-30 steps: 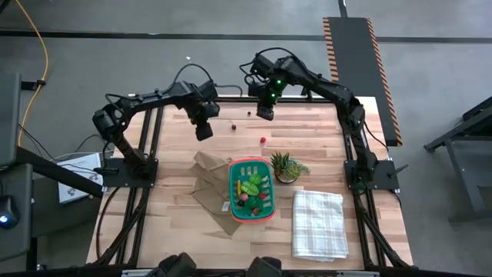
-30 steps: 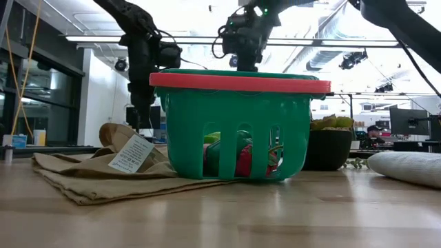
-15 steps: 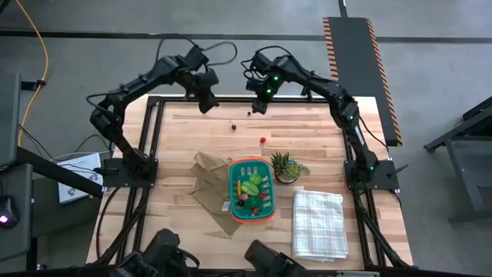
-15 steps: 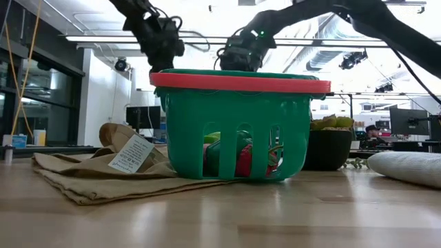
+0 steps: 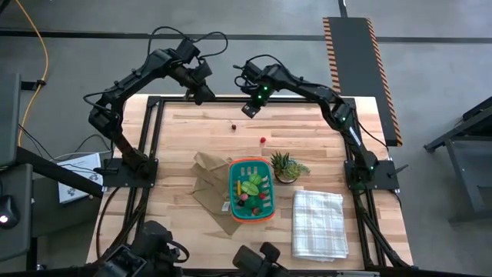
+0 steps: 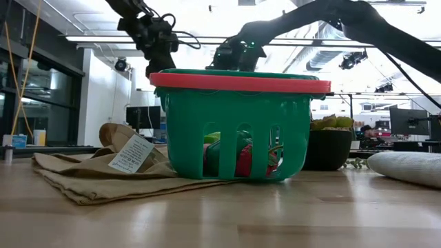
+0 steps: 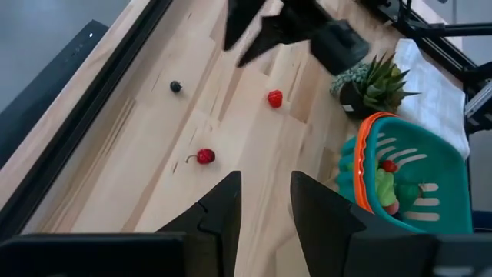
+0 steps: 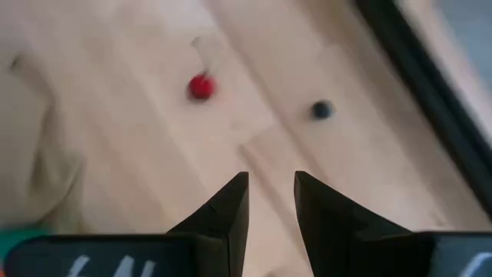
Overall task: Pick and placing Produce into tupperware
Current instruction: Put the blueberry into the green basket
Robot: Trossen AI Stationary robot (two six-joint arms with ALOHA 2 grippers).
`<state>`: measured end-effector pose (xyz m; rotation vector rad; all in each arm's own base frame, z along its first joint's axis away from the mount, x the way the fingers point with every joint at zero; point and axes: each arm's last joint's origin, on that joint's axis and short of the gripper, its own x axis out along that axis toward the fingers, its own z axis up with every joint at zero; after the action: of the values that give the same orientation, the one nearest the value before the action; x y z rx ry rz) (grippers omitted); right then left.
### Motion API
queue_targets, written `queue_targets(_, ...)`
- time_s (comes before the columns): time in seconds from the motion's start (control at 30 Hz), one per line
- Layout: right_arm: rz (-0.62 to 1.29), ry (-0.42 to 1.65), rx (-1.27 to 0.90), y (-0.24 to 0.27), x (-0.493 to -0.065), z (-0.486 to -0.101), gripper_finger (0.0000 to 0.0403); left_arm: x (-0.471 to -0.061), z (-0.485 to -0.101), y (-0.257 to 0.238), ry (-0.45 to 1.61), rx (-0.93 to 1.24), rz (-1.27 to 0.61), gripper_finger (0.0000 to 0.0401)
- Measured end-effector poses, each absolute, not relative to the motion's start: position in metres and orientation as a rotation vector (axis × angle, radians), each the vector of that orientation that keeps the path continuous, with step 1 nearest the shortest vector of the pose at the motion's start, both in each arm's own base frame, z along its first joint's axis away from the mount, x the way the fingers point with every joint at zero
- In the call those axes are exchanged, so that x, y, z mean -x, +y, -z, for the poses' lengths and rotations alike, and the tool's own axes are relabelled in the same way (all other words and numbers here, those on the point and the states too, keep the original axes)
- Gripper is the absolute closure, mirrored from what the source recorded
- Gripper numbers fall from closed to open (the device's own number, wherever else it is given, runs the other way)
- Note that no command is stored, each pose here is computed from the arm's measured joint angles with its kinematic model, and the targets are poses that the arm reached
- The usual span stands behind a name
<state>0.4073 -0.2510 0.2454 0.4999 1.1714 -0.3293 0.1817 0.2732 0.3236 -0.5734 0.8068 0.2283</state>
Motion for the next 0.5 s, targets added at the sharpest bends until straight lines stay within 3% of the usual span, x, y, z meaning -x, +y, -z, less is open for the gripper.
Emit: queue_targets(0.5, 0.442, 1.117, -0.633, -0.2604, -0.4054, -0.2455, 0.0306, -0.1812, -0.3226, 0.2730, 0.835, 0.611, -0.284, 0.0300)
